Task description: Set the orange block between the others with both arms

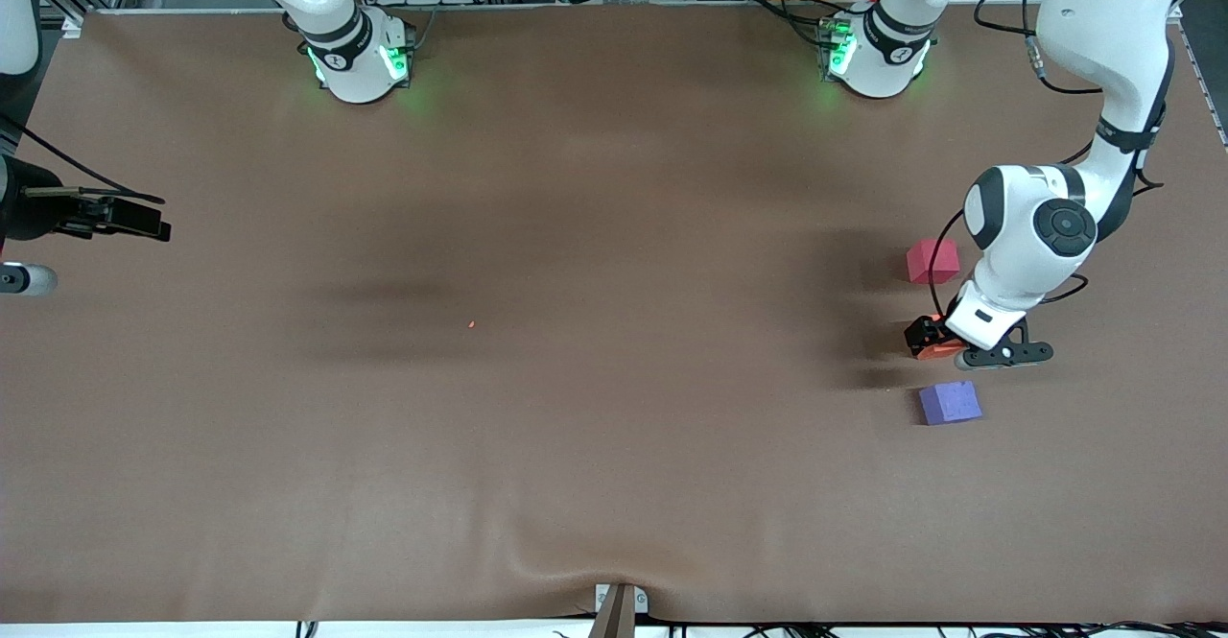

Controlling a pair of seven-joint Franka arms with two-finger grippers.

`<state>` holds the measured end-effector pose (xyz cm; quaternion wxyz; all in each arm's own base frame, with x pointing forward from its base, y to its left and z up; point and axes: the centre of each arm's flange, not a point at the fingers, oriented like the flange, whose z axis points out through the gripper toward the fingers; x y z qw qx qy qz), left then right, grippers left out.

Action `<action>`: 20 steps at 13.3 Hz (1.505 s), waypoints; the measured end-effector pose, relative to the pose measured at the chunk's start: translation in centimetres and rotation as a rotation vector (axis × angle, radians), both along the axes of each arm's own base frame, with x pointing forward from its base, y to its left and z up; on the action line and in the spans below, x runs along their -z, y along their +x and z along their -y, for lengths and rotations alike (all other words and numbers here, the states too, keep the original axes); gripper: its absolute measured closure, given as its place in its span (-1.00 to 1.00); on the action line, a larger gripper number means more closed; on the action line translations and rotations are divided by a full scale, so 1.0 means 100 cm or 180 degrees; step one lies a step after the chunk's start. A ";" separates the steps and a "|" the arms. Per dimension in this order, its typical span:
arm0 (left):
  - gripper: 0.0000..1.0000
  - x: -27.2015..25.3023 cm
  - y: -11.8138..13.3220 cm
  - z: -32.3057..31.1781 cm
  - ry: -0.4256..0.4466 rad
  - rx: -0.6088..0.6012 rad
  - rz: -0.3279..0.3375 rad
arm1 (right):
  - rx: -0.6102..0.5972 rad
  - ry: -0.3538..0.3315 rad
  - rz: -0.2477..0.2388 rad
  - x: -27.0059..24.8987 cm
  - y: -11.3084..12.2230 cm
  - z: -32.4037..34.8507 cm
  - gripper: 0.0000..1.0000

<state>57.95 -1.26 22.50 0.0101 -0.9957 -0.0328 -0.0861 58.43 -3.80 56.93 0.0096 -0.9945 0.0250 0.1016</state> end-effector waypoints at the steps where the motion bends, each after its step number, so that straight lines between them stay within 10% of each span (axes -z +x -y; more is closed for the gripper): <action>1: -1.00 -0.005 0.002 0.002 -0.0002 0.0010 -0.0001 | -0.0004 0.0000 0.0000 0.000 0.000 -0.001 -1.00; 20: -1.00 -0.388 -0.029 0.054 0.0172 0.0674 -0.0799 | -0.0031 0.0001 -0.0003 0.001 0.001 -0.006 -1.00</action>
